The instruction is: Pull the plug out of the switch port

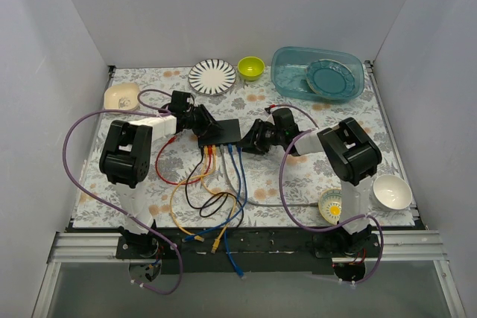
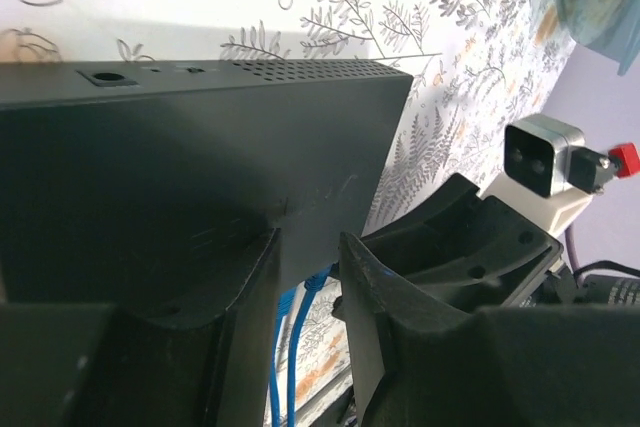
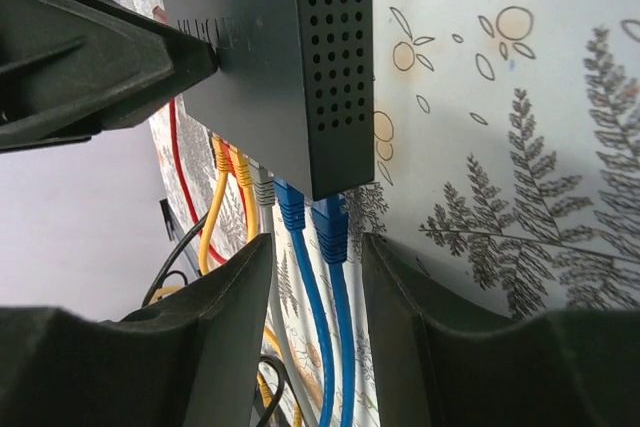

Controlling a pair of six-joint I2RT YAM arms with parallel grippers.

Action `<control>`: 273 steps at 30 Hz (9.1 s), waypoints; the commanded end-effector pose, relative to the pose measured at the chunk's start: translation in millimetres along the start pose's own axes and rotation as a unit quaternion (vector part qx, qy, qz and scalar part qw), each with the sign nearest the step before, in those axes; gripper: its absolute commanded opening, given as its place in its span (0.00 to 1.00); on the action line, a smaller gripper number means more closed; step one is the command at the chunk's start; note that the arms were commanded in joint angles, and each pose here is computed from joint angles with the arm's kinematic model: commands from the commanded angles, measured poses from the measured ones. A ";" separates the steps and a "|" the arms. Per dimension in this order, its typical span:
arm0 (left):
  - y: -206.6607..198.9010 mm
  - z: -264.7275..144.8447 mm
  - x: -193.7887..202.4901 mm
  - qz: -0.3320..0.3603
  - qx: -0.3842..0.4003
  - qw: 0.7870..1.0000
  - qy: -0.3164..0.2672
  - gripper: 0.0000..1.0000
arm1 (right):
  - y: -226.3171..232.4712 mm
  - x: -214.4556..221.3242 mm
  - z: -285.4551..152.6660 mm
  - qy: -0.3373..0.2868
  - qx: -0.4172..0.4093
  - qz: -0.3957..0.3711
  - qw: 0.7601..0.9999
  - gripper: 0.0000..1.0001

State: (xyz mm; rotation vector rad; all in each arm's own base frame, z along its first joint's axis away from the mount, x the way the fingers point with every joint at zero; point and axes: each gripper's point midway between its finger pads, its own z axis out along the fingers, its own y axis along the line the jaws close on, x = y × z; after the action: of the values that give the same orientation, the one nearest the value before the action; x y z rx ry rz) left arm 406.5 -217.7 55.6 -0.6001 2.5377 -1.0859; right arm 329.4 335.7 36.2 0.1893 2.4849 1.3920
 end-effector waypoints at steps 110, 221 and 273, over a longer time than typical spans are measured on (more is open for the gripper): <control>3.6 -11.1 33.8 -0.009 0.016 0.999 0.027 0.31 | -40.9 -6.7 25.7 -0.023 0.002 0.133 0.991 0.41; 16.7 -8.6 -9.2 -0.056 -0.018 0.998 0.000 0.51 | 10.6 -3.1 47.1 0.018 0.040 -0.040 0.998 0.51; -4.4 17.8 40.6 -0.048 0.046 0.994 0.089 0.47 | -46.2 37.6 6.5 0.043 0.049 0.025 0.998 0.01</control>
State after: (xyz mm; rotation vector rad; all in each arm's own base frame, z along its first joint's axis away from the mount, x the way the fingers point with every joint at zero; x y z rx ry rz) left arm 367.6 -265.5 61.3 -0.5474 2.5962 -1.4808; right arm 331.7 355.5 25.8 0.1882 2.4596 1.4570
